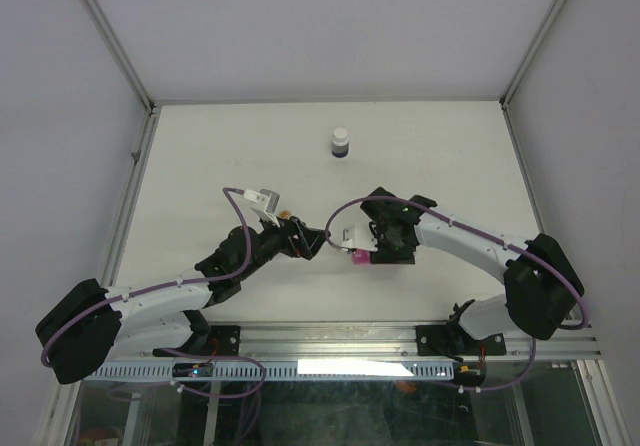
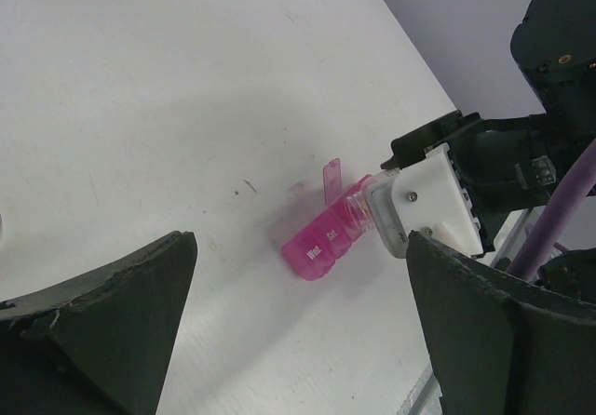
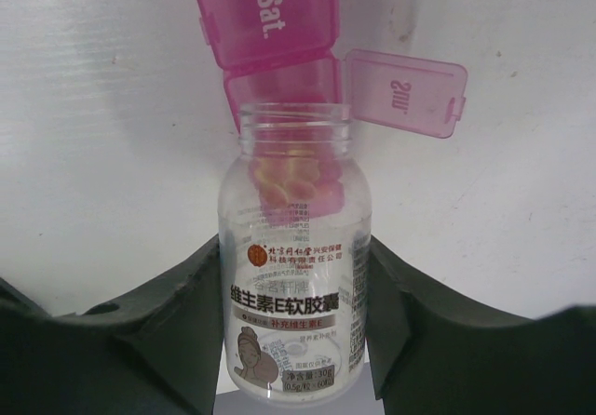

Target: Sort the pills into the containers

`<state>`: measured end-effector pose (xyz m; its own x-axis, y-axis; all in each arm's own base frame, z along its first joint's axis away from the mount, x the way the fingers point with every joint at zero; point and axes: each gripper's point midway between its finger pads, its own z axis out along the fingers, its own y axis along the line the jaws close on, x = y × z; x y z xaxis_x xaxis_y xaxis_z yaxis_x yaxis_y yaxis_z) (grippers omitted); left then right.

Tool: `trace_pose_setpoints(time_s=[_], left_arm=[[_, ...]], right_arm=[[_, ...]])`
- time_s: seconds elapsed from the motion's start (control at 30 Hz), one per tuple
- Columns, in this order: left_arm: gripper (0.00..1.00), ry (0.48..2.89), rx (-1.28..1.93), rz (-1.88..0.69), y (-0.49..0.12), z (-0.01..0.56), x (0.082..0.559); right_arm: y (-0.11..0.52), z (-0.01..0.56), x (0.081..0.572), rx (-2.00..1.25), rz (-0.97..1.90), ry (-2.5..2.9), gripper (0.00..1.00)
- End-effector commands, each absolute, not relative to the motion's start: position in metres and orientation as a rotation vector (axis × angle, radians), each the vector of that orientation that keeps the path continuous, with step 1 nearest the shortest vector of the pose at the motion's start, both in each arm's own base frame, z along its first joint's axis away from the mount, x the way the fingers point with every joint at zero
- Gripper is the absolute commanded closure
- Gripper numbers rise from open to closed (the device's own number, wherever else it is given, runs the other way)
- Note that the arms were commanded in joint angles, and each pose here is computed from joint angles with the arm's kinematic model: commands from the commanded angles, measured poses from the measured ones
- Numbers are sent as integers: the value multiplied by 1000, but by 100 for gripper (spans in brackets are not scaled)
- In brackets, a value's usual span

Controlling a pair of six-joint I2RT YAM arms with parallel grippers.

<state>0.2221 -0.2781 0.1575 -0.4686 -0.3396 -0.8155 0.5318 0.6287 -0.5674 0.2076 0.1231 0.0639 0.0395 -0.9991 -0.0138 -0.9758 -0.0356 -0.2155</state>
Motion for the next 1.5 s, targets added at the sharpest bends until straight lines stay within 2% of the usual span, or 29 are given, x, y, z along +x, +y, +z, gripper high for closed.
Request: trace_pose_setpoints(time_s=[0.0,0.07,0.17,0.27,0.37,0.43,0.53,0.63,0.7,0.8,0.93,1.03,1.1,1.2,1.3,1.4,1.47], left_arm=[[1,1723,153,-1066,-279,177,223],[1,1720,152,-1069,-279,177,222],[1,1719,151,-1069,-278,177,222],[1,1717,150,-1069,-278,177,222],[1,1717,149,-1070,-277,177,222],[1,1718,149,-1069,-277,177,222],[1,1717,149,-1069,-277,177,222],[1,1719,149,-1070,-278,176,222],[1,1716,146,-1069,-277,177,222],[1,1718,147,-1070,-277,176,222],[1,1718,148,-1070,-277,177,222],[1,1719,150,-1070,-278,176,222],[1,1719,150,-1070,-278,176,223],[1,1721,151,-1070,-278,176,223],[1,1720,151,-1071,-278,177,222],[1,1720,149,-1072,-278,176,223],[1,1719,151,-1071,-278,176,222]], right_arm=[[129,70,202,-2153,-153,2060,97],[126,74,220,-2089,-274,2019,98],[129,74,208,-2129,-155,2068,97],[126,75,225,-2070,-284,2028,98],[131,70,202,-2163,-131,2072,97],[125,70,221,-2098,-286,2031,97],[128,70,208,-2141,-170,2078,96],[125,73,224,-2081,-286,2036,97],[130,73,212,-2111,-182,2060,97],[122,71,221,-2099,-283,2046,97],[129,74,210,-2123,-174,2052,97],[124,77,226,-2062,-303,2029,98],[130,75,208,-2126,-175,2054,97],[126,76,226,-2068,-304,2017,97],[129,73,205,-2151,-163,2068,96],[127,80,232,-2048,-315,2008,99],[132,77,212,-2117,-166,2061,97]])
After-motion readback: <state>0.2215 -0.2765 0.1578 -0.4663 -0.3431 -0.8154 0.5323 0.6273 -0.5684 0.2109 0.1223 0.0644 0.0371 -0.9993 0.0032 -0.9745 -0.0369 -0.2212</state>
